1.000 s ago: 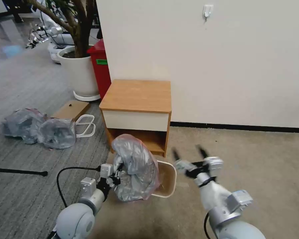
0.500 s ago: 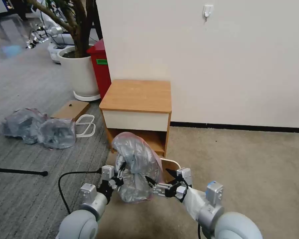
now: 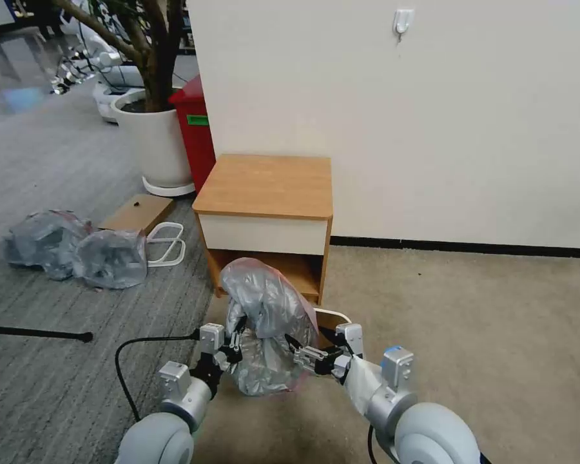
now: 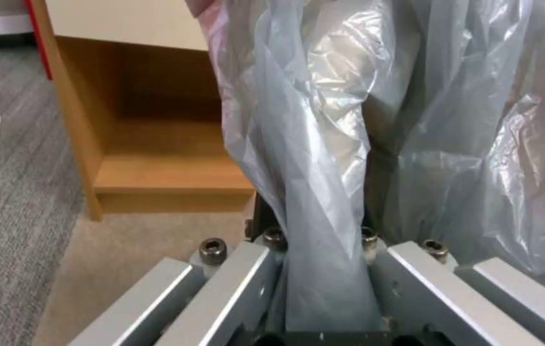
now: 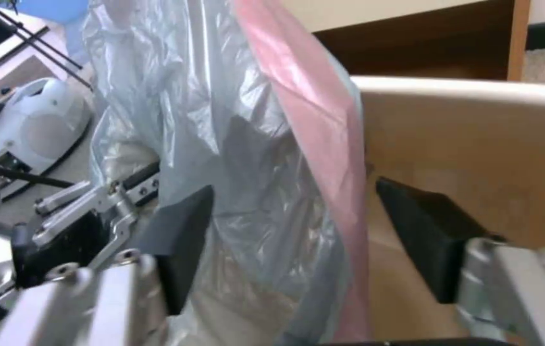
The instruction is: Pick up the garbage bag from the table and place it over the trash can.
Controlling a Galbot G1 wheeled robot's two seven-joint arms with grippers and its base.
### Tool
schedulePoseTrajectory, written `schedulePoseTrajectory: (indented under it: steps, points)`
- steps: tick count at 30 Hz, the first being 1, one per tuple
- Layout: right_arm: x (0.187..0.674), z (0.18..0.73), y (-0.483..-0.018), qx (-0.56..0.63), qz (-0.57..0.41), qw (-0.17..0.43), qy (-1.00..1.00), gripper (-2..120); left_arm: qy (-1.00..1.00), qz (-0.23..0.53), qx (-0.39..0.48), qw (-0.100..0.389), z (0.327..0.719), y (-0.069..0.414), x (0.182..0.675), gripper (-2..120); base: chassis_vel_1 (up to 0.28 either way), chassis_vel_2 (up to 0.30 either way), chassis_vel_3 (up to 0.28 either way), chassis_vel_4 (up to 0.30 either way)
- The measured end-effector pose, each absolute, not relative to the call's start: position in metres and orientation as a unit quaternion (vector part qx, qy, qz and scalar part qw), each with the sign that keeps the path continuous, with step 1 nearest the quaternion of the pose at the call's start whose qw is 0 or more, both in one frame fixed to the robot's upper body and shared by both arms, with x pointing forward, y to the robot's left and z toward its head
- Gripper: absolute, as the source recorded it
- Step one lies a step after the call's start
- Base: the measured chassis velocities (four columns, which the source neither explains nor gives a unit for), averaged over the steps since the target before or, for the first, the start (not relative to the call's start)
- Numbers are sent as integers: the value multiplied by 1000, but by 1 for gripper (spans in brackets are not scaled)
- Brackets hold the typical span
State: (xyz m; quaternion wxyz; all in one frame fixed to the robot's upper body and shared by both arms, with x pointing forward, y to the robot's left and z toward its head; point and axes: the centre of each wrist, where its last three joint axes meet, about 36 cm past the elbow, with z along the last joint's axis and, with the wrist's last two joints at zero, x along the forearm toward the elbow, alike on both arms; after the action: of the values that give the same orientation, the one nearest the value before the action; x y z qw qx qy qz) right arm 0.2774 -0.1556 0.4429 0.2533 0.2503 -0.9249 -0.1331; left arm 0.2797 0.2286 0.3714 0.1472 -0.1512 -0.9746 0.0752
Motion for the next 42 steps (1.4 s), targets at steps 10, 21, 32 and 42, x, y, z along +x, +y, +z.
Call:
schedulePoseTrajectory:
  steps: [10, 21, 32, 42]
  points:
    - [275, 438, -153, 252, -134, 246, -926, 31, -974, 75, -152, 149, 369, 230, 279, 3, 0, 0, 0, 0]
    - [269, 434, -153, 269, -127, 233, -926, 0, -974, 67, -158, 145, 368, 233, 278, 3, 0, 0, 0, 0]
    - [285, 465, -177, 322, -142, 154, -923, 0, -972, 25, -207, 107, 352, 243, 269, 3, 0, 0, 0, 0]
    - [305, 465, -217, 283, -113, 153, -940, 0, -971, 25, -223, 77, 346, 250, 264, 3, 0, 0, 0, 0]
